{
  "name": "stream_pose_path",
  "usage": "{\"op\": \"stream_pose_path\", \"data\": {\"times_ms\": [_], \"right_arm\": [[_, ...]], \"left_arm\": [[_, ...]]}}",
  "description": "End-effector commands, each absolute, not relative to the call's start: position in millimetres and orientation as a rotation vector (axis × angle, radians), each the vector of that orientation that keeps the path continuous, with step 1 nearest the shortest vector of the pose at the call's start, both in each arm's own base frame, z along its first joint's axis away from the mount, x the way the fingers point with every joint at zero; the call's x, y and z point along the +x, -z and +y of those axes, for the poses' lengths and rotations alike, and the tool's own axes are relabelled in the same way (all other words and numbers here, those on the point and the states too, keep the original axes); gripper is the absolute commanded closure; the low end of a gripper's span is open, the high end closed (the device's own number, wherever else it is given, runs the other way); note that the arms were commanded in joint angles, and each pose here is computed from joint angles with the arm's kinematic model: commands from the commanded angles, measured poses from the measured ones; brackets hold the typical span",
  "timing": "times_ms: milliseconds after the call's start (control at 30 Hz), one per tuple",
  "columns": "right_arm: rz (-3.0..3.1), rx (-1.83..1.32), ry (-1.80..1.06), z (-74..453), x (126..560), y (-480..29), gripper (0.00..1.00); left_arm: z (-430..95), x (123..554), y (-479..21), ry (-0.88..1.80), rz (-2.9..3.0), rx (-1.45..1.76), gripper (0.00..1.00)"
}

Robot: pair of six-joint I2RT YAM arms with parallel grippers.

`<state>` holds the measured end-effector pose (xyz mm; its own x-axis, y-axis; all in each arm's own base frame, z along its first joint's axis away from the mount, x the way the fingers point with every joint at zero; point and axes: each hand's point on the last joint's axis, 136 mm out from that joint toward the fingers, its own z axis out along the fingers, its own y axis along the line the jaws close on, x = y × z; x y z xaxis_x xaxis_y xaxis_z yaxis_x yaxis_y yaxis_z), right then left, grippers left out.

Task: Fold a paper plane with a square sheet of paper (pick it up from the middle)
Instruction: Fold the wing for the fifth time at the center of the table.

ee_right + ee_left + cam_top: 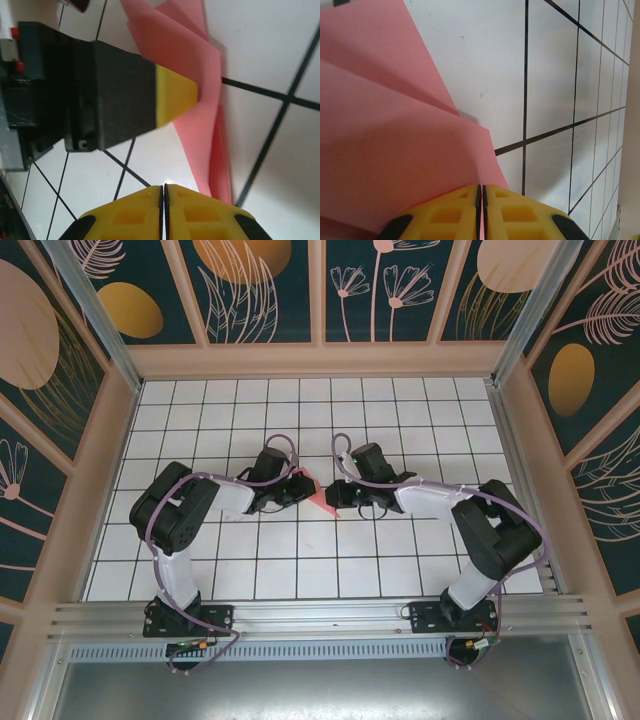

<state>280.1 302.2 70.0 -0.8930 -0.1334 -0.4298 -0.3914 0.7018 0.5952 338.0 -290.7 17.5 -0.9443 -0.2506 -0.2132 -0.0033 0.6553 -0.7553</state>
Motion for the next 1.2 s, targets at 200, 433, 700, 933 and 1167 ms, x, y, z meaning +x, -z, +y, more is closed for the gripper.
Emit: {"op": "stream_pose_path", "data": {"times_ms": [200, 433, 700, 933, 1167], "right_arm": [[2.637, -0.551, -0.994, 323.2, 273.7, -43.6, 1.0], [2.689, -0.517, -0.945, 311.4, 271.6, -23.5, 1.0], [2.705, -0.475, -0.961, 293.1, 270.8, -13.3, 1.0], [2.75, -0.476, -0.926, 281.9, 264.9, 0.2, 1.0], [2.77, -0.536, -0.947, 278.0, 252.3, -2.8, 1.0]], "left_arm": [[-261.4, 337.2, 31.1, 0.876, 2.711, -0.311, 0.86], [-258.6, 337.4, 38.2, 0.834, 2.738, -0.321, 0.87], [-253.6, 336.7, 45.1, 0.768, 2.767, -0.291, 0.87], [-251.4, 337.0, 47.3, 0.743, 2.773, -0.291, 0.87], [-246.1, 336.7, 51.1, 0.696, 2.785, -0.299, 0.87]]}}
